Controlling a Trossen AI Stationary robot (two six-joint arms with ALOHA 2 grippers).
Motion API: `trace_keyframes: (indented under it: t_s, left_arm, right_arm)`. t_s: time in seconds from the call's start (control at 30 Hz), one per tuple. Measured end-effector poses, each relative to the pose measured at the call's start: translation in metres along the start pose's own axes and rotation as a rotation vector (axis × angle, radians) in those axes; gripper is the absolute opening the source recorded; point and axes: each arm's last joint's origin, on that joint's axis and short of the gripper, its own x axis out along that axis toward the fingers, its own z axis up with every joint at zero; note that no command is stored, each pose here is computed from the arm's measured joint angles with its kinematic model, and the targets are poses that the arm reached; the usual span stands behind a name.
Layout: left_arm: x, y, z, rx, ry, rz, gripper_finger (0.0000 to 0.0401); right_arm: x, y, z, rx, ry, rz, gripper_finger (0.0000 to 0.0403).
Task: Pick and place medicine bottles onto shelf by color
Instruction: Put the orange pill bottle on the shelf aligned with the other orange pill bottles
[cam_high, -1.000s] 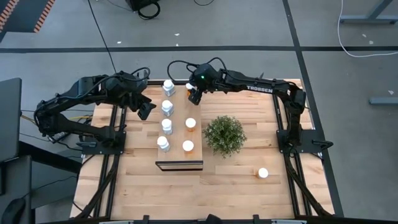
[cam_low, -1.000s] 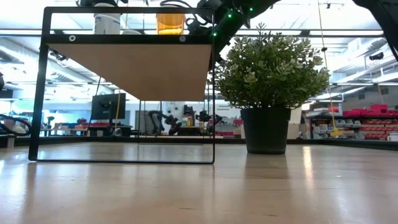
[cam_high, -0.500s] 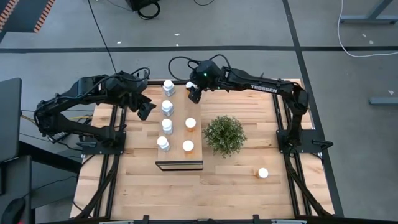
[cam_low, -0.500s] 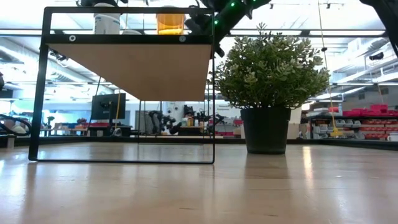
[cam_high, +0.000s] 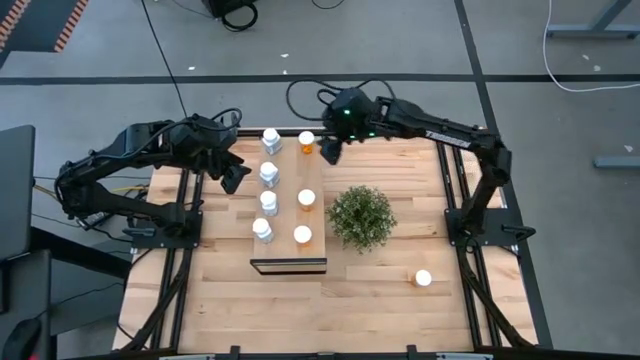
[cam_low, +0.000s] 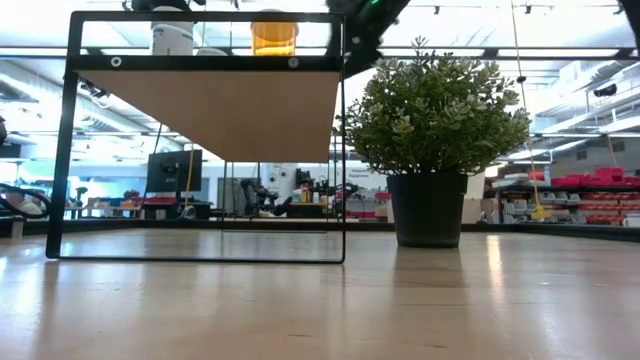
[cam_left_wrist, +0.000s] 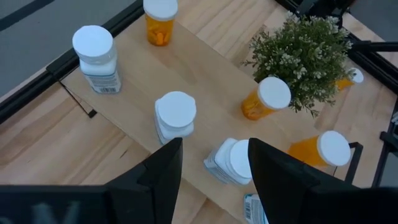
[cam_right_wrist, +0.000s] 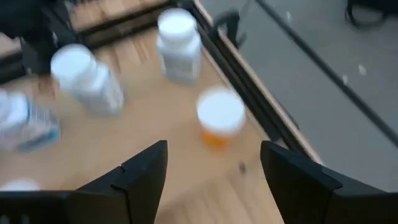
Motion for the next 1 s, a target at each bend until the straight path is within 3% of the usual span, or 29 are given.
trace_keyframes:
  t_s: [0.2, 0.47, 0.6, 0.73, 1.0]
  left_arm:
    - [0.000, 0.000, 0.001, -0.001, -0.006, -0.003, 0.0190]
    - [-0.001, -0.006, 0.013, -0.007, -0.134, -0.056, 0.0190]
    - [-0.002, -0.009, 0.019, -0.013, -0.198, -0.088, 0.0190]
    - [-0.003, -0.011, 0.024, 0.013, -0.250, -0.109, 0.0190]
    - [-0.004, -0.012, 0.025, 0.068, -0.269, -0.108, 0.0190]
  right_arm:
    - [-0.051, -0.006, -0.017, 0.165, 0.157, -0.041, 0.0265]
    - [-0.100, 0.017, -0.054, 0.417, 0.441, -0.125, 0.0265]
    - [-0.115, 0.038, -0.072, 0.550, 0.604, -0.154, 0.0265]
    - [-0.122, 0.065, -0.081, 0.657, 0.661, -0.112, 0.0265]
    - [-0.138, 0.117, -0.111, 0.739, 0.755, -0.128, 0.0265]
